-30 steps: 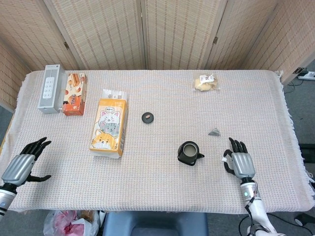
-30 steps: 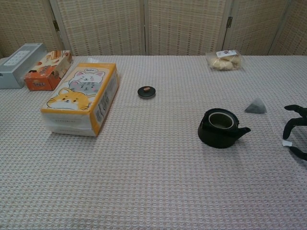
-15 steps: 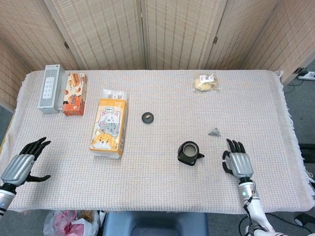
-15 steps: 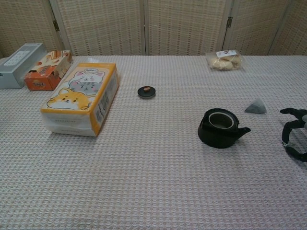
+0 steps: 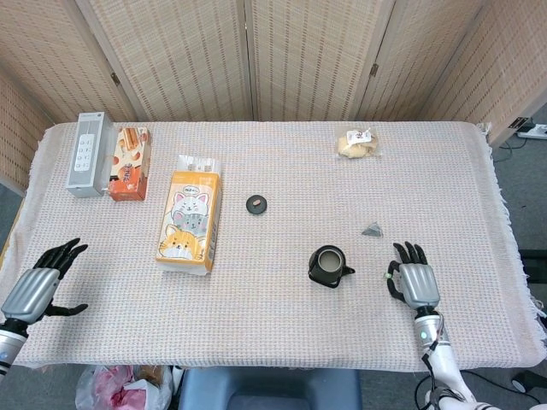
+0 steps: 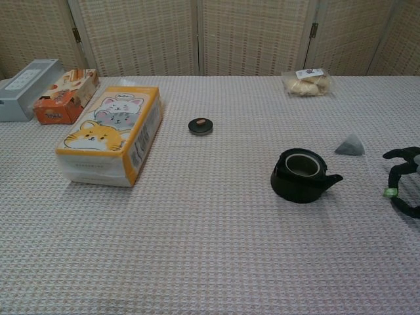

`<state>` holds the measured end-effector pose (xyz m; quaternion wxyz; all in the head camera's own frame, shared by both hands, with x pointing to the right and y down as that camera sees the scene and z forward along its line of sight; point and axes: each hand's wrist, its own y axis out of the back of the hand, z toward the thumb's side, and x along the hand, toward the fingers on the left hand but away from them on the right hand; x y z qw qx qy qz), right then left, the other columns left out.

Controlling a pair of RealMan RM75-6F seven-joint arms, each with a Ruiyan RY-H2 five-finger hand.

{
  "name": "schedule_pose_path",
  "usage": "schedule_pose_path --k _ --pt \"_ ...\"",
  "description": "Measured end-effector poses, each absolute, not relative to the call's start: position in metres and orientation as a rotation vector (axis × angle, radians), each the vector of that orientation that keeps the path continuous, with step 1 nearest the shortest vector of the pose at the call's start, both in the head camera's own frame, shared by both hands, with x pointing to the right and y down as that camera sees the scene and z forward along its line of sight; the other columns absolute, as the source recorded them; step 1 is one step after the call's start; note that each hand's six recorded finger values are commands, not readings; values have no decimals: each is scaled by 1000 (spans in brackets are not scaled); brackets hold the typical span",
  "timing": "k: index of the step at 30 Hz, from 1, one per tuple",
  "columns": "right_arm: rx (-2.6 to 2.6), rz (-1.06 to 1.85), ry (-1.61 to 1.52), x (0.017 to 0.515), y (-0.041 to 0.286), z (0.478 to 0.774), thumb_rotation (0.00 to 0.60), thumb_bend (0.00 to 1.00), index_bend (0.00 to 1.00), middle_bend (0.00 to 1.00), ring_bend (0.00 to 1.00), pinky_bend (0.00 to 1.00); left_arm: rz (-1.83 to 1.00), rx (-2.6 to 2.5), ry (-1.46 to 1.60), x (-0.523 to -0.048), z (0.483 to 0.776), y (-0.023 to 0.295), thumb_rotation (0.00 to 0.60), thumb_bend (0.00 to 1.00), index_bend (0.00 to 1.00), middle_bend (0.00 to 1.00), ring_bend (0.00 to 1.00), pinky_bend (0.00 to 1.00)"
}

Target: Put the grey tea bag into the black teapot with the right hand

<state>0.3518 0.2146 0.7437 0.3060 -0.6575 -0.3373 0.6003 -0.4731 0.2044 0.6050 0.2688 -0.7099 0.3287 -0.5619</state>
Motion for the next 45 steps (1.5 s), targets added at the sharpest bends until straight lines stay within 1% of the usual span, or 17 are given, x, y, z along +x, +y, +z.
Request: schedule_pose_path --k 5,9,18,28,34,40,45 --pt "-1740 1569 -912 351 213 740 600 394 623 124 0 0 -1510 -1913 886 -473 605 204 600 139 10 0 0 93" --pt "-1732 1537 -940 351 210 731 600 405 623 124 0 0 -1505 -1912 881 -472 604 205 600 138 9 0 0 92" --pt "-1718 1375 -1012 340 192 690 600 411 623 131 0 0 -1500 -1896 869 -469 603 207 600 139 9 0 0 92" --pt "-1700 1189 -1056 320 157 634 600 410 623 131 0 0 -1543 -1858 873 -473 605 208 600 139 9 0 0 92" --pt "-1701 1108 -1055 306 140 607 600 410 623 131 0 0 -1540 -1838 884 -473 602 208 600 139 9 0 0 92" --pt "-1702 1048 -1026 287 133 590 600 410 623 131 0 0 -1541 -1838 895 -474 600 207 600 138 9 0 0 92" --pt "-1709 1002 -1017 273 130 583 600 410 623 131 0 0 -1541 -1845 910 -476 599 206 600 139 9 0 0 92"
